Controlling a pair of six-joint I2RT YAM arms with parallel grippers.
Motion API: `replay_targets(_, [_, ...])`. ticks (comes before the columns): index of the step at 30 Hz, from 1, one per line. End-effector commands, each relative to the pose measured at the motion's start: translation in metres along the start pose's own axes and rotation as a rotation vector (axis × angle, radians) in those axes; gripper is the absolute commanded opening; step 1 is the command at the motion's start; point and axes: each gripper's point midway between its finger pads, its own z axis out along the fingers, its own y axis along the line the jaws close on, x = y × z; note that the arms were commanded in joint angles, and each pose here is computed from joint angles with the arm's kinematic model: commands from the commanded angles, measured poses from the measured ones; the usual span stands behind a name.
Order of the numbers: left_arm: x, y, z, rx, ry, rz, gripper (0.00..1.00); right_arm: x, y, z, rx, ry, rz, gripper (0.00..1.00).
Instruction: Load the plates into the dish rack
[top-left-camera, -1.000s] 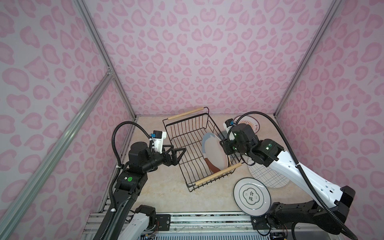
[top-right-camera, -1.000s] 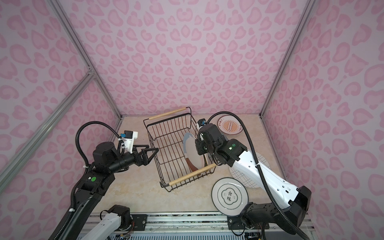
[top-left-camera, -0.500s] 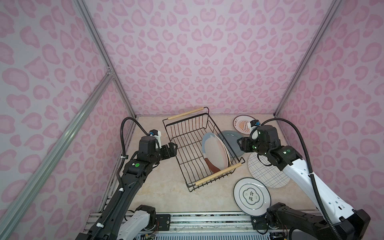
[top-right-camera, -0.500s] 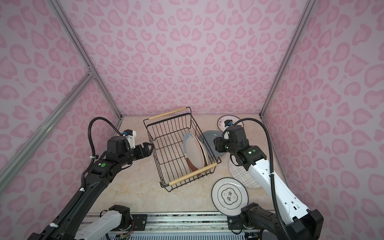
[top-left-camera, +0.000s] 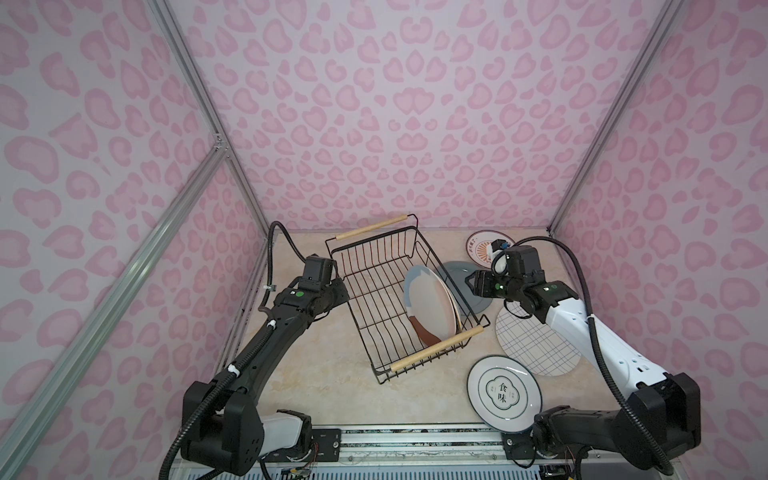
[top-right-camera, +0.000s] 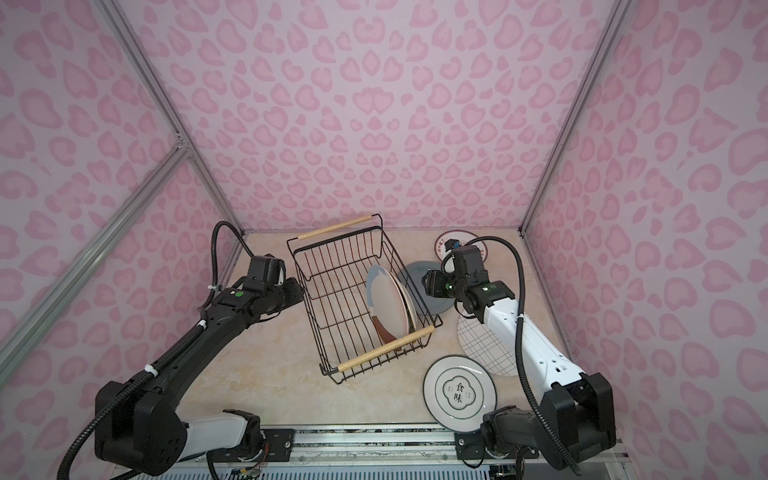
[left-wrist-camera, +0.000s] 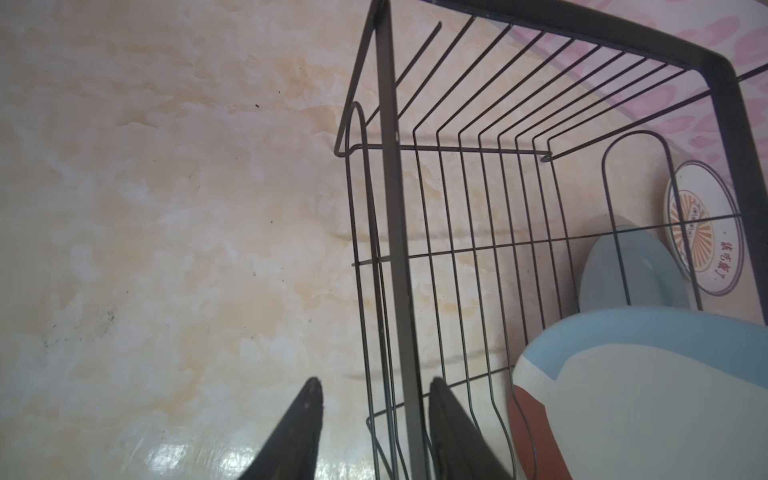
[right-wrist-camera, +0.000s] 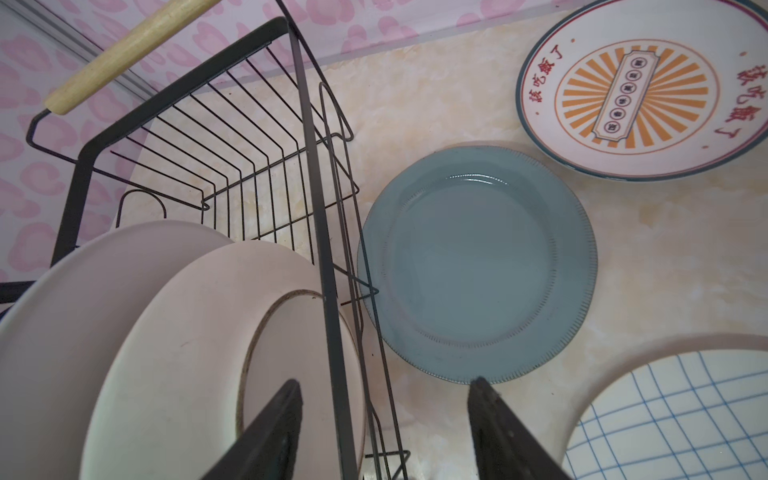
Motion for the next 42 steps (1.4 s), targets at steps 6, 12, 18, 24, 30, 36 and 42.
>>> replay_targets(6, [-0.015, 0.003, 0.01, -0.067, -0.031, -0.027, 0.23, 0.012, -0.004, 0.025, 0.035, 0.044, -0.066, 0.49])
replay_targets(12, [-0.022, 0.004, 0.013, -0.091, -0.025, -0.003, 0.03, 0.023, 0.009, 0.035, -0.007, 0.079, -0.095, 0.41])
replay_targets(18, [-0.036, 0.012, 0.012, -0.123, -0.018, 0.025, 0.03, 0.032, 0.022, 0.039, -0.059, 0.091, -0.09, 0.4])
replay_targets(24, [-0.048, 0.034, 0.01, -0.158, 0.011, 0.08, 0.03, 0.034, 0.037, 0.038, -0.109, 0.074, -0.083, 0.4])
replay_targets(30, [-0.054, 0.045, 0.008, -0.101, 0.018, 0.068, 0.03, 0.028, 0.046, 0.036, -0.145, 0.045, -0.059, 0.4])
replay_targets(36, [-0.059, 0.043, 0.005, -0.06, 0.023, 0.061, 0.04, 0.023, 0.042, 0.026, -0.137, 0.018, -0.052, 0.43])
replay_targets(42, [-0.062, 0.032, -0.008, -0.007, -0.005, 0.029, 0.24, 0.019, 0.027, 0.011, -0.126, -0.005, -0.005, 0.47])
